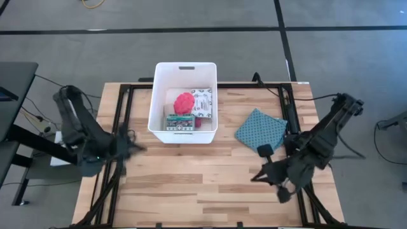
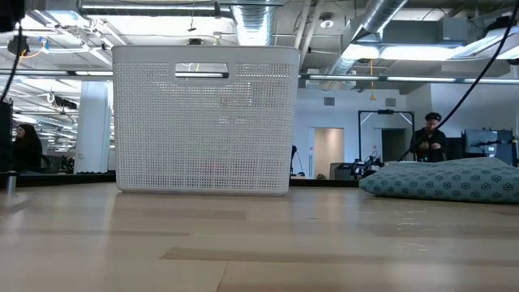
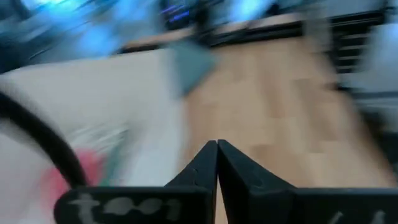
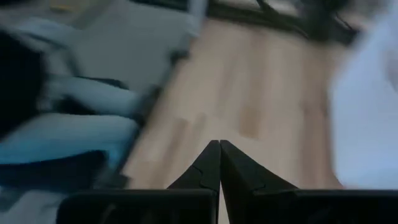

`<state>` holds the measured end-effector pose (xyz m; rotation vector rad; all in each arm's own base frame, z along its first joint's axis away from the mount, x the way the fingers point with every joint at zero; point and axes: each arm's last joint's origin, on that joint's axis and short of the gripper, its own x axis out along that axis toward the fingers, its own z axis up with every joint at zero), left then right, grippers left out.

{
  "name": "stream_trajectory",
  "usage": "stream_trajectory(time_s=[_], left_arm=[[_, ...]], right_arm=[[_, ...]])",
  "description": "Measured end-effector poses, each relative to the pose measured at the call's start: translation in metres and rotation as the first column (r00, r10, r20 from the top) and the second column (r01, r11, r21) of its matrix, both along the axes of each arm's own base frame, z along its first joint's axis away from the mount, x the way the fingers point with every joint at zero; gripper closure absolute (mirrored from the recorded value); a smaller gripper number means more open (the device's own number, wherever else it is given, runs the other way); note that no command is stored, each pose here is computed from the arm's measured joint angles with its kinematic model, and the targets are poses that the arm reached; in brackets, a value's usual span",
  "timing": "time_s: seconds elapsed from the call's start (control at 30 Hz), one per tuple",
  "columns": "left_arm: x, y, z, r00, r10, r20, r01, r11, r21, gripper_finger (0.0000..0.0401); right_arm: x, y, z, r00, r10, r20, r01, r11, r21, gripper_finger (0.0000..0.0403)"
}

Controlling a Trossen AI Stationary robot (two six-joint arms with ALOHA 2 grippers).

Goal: Pick & place medical supplies in basket/bin
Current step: Return to Home Position

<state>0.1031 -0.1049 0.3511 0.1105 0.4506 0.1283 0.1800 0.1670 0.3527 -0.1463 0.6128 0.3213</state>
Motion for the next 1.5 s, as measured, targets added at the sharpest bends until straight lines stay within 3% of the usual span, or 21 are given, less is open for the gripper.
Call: stream_trajectory(time_s=[0.1, 0.17, 0.23, 0.3, 0.37, 0.43, 0.53, 0.67, 0.73, 0.83, 0.93, 1.03, 1.3, 1.5], left_arm=[[0.007, -0.023, -0.023, 0.951, -0.287, 0.114, 0.288, 0.958, 0.008, 0.0401], [0.011, -0.034, -0.034, 0.839, -0.497, 0.221, 0.495, 0.866, 0.068, 0.0401], [0.013, -0.038, -0.047, 0.715, -0.634, 0.293, 0.618, 0.77, 0.159, 0.0401], [0.017, -0.036, -0.061, 0.661, -0.679, 0.319, 0.65, 0.731, 0.209, 0.0401], [0.024, -0.029, -0.075, 0.693, -0.648, 0.314, 0.613, 0.76, 0.215, 0.0401], [0.036, -0.017, -0.084, 0.748, -0.576, 0.33, 0.537, 0.817, 0.209, 0.0401], [0.055, 0.006, -0.09, 0.806, -0.492, 0.329, 0.442, 0.87, 0.22, 0.0401], [0.062, 0.038, -0.08, 0.761, -0.536, 0.365, 0.463, 0.843, 0.272, 0.0401], [0.061, 0.055, -0.072, 0.757, -0.514, 0.404, 0.428, 0.857, 0.287, 0.0401], [0.052, 0.074, -0.064, 0.756, -0.47, 0.455, 0.395, 0.883, 0.255, 0.0401], [0.04, 0.08, -0.067, 0.745, -0.482, 0.461, 0.432, 0.875, 0.217, 0.0401], [0.029, 0.081, -0.072, 0.737, -0.489, 0.467, 0.438, 0.871, 0.223, 0.0401], [0.007, 0.078, -0.106, 0.715, -0.466, 0.521, 0.429, 0.881, 0.199, 0.0401], [0.004, 0.078, -0.145, 0.742, -0.36, 0.565, 0.326, 0.931, 0.165, 0.0401]], right_arm=[[-0.005, -0.003, 0.009, 0.988, 0.115, 0.103, -0.118, 0.993, 0.026, 0.0403], [-0.008, -0.007, 0.008, 0.979, 0.113, 0.168, -0.124, 0.991, 0.053, 0.0403], [-0.012, -0.013, 0.004, 0.971, 0.1, 0.215, -0.12, 0.989, 0.086, 0.0403], [-0.018, -0.021, -0.002, 0.965, 0.081, 0.251, -0.116, 0.985, 0.129, 0.0403], [-0.024, -0.032, -0.01, 0.962, 0.038, 0.272, -0.095, 0.976, 0.198, 0.0403], [-0.031, -0.042, -0.023, 0.958, -0.011, 0.285, -0.069, 0.961, 0.268, 0.0403], [-0.039, -0.055, -0.049, 0.947, -0.036, 0.32, -0.059, 0.958, 0.282, 0.0403], [-0.048, -0.069, -0.066, 0.919, -0.014, 0.395, -0.084, 0.969, 0.231, 0.0403], [-0.052, -0.077, -0.07, 0.908, -0.029, 0.419, -0.081, 0.967, 0.242, 0.0403], [-0.059, -0.089, -0.074, 0.889, -0.033, 0.457, -0.095, 0.962, 0.254, 0.0403], [-0.063, -0.096, -0.09, 0.866, 0.03, 0.499, -0.181, 0.949, 0.258, 0.0403], [-0.064, -0.103, -0.115, 0.856, 0.073, 0.512, -0.226, 0.943, 0.244, 0.0403], [-0.077, -0.123, -0.16, 0.865, -0.078, 0.496, -0.126, 0.922, 0.366, 0.0403], [-0.085, -0.129, -0.176, 0.829, -0.097, 0.551, -0.13, 0.925, 0.358, 0.0403]])
